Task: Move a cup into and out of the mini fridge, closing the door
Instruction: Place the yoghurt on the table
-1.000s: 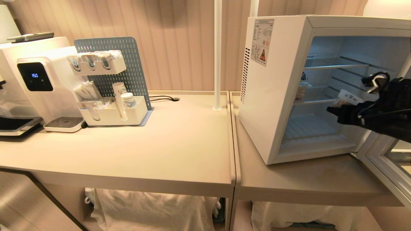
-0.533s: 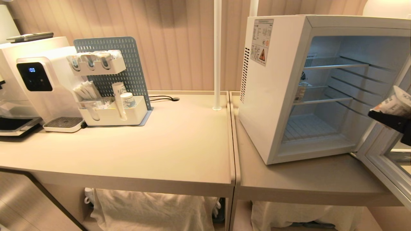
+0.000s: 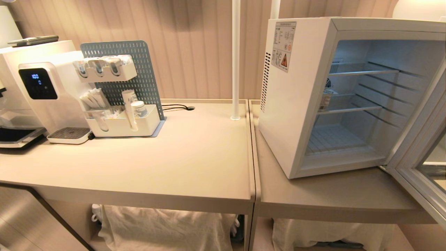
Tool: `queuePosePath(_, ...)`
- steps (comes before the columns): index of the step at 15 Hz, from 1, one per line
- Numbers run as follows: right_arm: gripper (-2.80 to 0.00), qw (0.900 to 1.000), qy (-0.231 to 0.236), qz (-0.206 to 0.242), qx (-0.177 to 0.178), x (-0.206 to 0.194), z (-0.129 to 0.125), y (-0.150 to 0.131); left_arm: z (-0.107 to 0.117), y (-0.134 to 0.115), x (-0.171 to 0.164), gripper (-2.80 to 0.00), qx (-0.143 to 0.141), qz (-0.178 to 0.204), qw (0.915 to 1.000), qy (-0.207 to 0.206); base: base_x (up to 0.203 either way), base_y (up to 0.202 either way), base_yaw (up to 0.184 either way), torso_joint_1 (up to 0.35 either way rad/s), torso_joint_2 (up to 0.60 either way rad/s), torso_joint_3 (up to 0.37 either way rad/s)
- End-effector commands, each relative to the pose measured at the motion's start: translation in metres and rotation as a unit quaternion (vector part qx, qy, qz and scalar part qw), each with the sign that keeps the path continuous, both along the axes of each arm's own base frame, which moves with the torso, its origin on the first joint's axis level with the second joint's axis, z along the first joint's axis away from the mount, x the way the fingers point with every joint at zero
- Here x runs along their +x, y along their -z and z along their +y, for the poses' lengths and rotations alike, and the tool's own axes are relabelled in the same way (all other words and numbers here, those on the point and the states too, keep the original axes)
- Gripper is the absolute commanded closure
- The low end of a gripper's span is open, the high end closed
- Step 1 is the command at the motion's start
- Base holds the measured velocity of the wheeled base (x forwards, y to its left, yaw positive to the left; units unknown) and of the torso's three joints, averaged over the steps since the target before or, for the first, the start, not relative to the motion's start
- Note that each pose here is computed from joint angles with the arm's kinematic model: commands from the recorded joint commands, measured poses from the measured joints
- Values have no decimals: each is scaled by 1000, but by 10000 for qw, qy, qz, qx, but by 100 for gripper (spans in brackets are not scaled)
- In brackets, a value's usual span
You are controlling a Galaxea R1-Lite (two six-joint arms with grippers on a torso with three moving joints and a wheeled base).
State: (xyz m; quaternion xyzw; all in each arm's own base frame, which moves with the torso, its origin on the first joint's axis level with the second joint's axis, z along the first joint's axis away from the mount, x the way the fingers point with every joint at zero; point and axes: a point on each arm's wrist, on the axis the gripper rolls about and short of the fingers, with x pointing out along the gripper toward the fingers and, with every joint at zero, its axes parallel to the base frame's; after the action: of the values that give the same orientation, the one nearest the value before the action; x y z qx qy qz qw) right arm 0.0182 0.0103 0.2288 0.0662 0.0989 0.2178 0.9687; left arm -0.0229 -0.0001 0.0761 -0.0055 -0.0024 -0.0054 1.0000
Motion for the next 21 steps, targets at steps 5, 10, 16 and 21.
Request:
queuePosePath(5,0,9992,-316,202,-160,-78,-6,27,0,0,0,0,1,1,10000,7,0,0,0,0,0,0)
queuePosePath(10,0,9945,958,-76,414,-65,-10,27,0,0,0,0,8,1,10000,8,0,0,0,0,0,0)
queuePosePath(16,0,9950,874,-270,406,-94,-4,49,0,0,0,0,1,3,10000,5,0,0,0,0,0,0)
queuePosePath(21,0,9840,1368,-1129,177,-59,-6,116,0,0,0,0,-14,2,10000,7,0,0,0,0,0,0)
